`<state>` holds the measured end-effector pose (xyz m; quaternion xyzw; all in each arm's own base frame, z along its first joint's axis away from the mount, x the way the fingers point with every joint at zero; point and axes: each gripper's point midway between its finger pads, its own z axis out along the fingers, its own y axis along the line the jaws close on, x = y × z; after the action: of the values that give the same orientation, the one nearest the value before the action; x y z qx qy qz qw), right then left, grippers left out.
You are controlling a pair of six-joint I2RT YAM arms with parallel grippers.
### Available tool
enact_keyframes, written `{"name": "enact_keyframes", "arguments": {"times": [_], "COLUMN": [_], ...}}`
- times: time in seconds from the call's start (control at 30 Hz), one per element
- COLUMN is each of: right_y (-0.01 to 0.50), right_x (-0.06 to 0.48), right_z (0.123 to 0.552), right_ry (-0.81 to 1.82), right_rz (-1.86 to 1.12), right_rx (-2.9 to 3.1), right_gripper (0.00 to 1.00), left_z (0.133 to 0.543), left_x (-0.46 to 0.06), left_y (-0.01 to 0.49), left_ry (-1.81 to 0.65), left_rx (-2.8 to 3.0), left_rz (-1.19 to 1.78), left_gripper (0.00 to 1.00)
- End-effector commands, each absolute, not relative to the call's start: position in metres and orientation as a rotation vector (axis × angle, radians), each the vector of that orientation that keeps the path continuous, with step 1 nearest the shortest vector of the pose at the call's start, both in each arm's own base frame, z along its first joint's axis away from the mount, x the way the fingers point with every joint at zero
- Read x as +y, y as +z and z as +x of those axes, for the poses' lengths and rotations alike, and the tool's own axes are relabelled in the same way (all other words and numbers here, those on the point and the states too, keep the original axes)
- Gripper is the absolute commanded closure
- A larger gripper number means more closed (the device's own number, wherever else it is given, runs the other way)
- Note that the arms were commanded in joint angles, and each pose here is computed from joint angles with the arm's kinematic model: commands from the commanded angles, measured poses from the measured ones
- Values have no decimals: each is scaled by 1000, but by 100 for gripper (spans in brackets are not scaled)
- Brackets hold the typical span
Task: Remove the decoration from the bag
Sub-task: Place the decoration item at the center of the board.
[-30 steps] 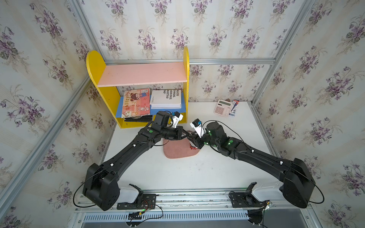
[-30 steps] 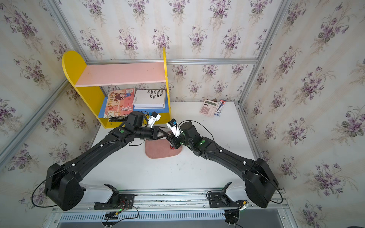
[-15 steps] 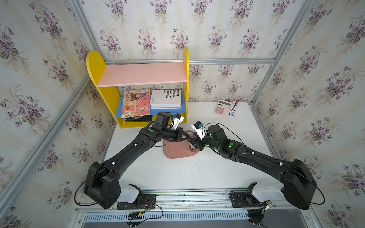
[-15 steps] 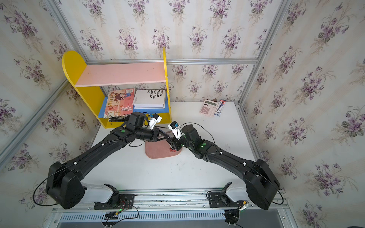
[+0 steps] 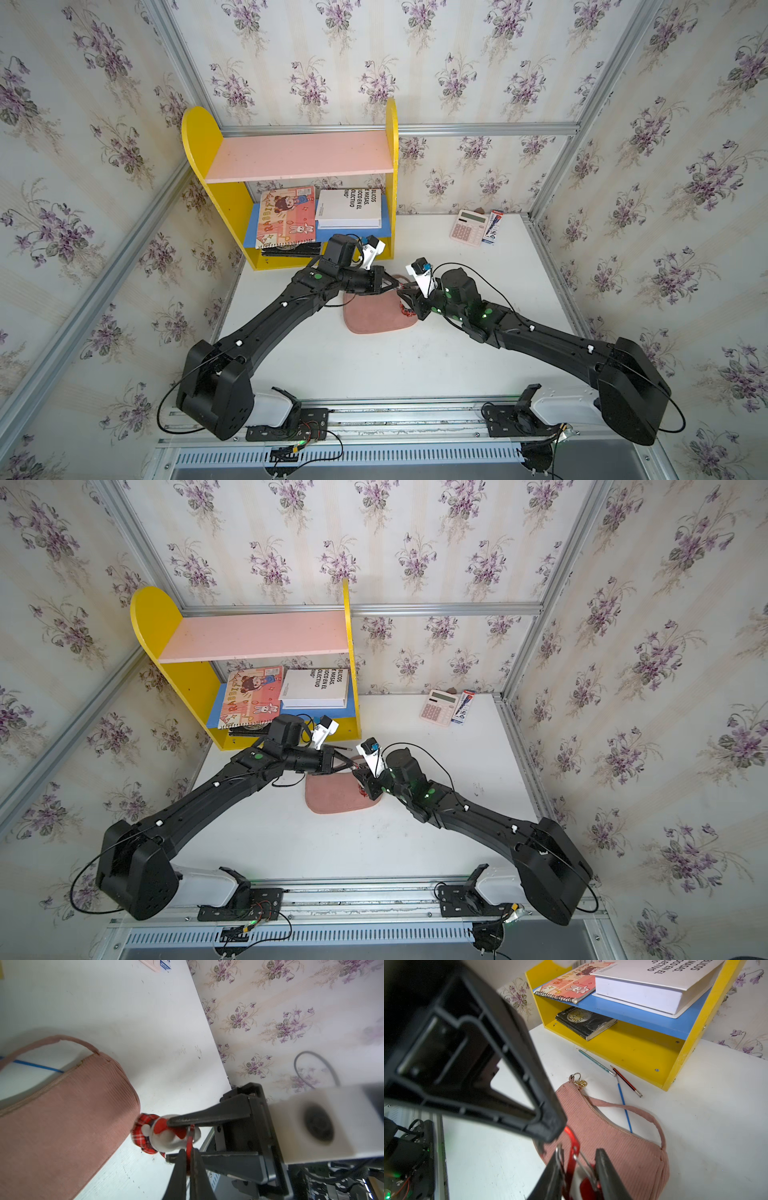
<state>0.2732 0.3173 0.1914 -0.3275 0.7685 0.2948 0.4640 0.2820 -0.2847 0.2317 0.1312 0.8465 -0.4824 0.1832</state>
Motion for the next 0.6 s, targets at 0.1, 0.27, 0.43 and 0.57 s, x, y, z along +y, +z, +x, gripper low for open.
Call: {"name": "enact_keyframes", "arguments": {"times": [0.1, 0.27, 0.43, 0.57], "right_y": [183, 189, 196, 203], "right_x": [310, 306, 304, 296], "right_z": [275, 278, 277, 276], "right_ry": [654, 622, 610, 594], "right_rz": [-834, -827, -828, -802], "right_rx": [1884, 1857, 1838, 1844], "right_gripper": [62, 44, 29, 18], "left_z": [306, 306, 307, 310], "left_x": [-293, -297, -299, -302], "left_y": [237, 242, 241, 236], "left_ry": [-1346, -1359, -1353, -1349], "left_rx": [2339, 2326, 2317, 2307], "left_rz": [412, 462, 509, 557], "left_gripper": [100, 100, 100, 100]}}
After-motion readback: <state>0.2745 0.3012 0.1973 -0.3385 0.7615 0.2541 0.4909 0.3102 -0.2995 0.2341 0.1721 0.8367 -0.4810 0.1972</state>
